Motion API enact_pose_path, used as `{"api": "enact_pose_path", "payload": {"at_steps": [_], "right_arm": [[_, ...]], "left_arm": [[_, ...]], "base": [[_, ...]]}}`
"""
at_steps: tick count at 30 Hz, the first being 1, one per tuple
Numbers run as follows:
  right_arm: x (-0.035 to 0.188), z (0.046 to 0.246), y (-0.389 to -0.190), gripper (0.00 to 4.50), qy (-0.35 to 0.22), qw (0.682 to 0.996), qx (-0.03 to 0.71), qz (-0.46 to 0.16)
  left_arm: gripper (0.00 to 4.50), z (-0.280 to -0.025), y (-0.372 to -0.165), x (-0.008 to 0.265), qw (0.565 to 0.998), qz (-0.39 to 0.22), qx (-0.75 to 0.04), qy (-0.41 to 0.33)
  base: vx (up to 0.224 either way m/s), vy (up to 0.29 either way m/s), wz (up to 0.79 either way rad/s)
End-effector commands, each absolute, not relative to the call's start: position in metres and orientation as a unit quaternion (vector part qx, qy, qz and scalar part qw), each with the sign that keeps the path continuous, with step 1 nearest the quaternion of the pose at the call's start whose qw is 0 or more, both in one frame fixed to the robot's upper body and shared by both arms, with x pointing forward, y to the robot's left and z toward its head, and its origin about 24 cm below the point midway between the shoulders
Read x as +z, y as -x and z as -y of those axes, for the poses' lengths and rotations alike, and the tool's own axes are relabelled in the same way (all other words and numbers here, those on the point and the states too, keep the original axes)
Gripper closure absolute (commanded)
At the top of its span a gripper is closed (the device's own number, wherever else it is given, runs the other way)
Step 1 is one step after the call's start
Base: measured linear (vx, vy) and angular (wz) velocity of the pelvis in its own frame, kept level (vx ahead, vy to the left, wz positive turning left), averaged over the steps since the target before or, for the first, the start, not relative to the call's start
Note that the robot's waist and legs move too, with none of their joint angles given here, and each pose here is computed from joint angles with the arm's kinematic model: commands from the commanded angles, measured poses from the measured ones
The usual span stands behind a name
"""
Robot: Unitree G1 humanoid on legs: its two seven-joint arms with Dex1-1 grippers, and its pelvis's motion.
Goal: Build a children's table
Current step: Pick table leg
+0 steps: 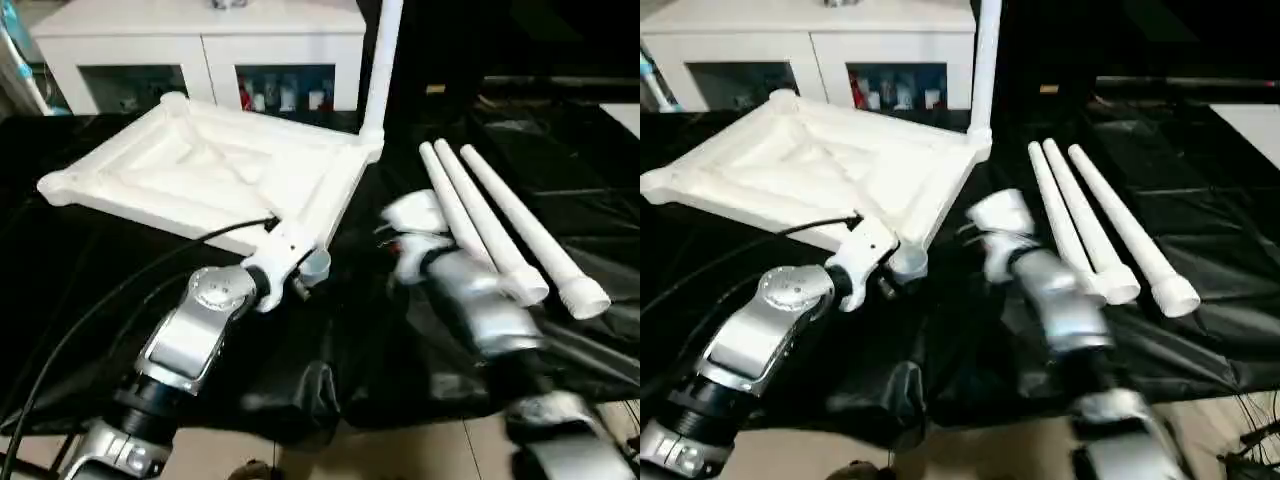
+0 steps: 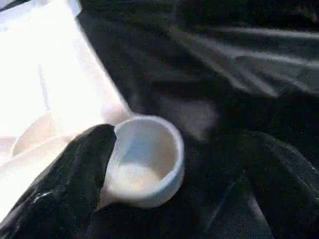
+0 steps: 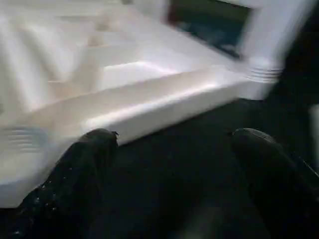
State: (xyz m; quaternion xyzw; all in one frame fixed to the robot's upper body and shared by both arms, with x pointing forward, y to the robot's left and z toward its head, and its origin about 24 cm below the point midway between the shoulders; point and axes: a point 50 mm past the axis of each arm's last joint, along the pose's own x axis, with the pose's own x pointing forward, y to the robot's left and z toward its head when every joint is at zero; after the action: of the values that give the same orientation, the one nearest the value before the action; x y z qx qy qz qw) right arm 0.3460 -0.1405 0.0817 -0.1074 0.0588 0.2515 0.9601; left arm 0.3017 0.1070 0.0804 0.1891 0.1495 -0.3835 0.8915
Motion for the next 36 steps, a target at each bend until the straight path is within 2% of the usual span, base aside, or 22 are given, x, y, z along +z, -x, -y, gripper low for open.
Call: {"api": "enact_pose_path", "payload": {"at_steps": [1,5,6,8,13,17,19,22,33,36], "right_arm": [[0.088,0.150,-0.344,0.38,0.111,0.967,0.216,-0.074],[0.091,0.160,-0.345,0.38,0.116,0.972,0.178,-0.105],[0.094,0.170,-0.348,0.22,0.096,0.973,0.145,-0.151],[0.102,0.178,-0.354,0.05,0.103,0.974,0.113,-0.167],[0.116,0.184,-0.363,0.02,0.101,0.975,0.092,-0.174],[0.123,0.188,-0.369,0.02,0.092,0.972,0.072,-0.205],[0.117,0.191,-0.369,0.02,0.086,0.958,0.074,-0.262],[0.107,0.197,-0.368,0.02,0.068,0.948,0.060,-0.304],[0.083,0.204,-0.362,0.02,0.072,0.924,0.038,-0.374],[0.077,0.203,-0.360,0.02,0.046,0.919,0.044,-0.390]], "left_arm": [[0.05,-0.120,-0.296,0.086,0.887,-0.143,-0.393,-0.198],[0.05,-0.131,-0.287,0.092,0.875,-0.139,-0.418,-0.202],[0.02,-0.139,-0.281,0.101,0.865,-0.130,-0.441,-0.199],[0.00,-0.141,-0.282,0.110,0.863,-0.117,-0.450,-0.197],[0.00,-0.135,-0.283,0.117,0.856,-0.106,-0.469,-0.189],[0.00,-0.129,-0.282,0.121,0.846,-0.100,-0.488,-0.190],[0.00,-0.124,-0.280,0.124,0.840,-0.091,-0.504,-0.180],[0.00,-0.118,-0.277,0.131,0.831,-0.080,-0.525,-0.165],[0.00,-0.116,-0.272,0.134,0.817,-0.085,-0.544,-0.171],[0.00,-0.116,-0.271,0.133,0.815,-0.089,-0.546,-0.173]], "base": [[0.000,0.000,0.00],[0.000,0.000,0.00],[0.000,0.000,0.00],[0.000,0.000,0.00],[0.000,0.000,0.00],[0.000,0.000,0.00],[0.000,0.000,0.00],[0.000,0.000,0.00],[0.000,0.000,0.00],[0.000,0.000,0.00]]}}
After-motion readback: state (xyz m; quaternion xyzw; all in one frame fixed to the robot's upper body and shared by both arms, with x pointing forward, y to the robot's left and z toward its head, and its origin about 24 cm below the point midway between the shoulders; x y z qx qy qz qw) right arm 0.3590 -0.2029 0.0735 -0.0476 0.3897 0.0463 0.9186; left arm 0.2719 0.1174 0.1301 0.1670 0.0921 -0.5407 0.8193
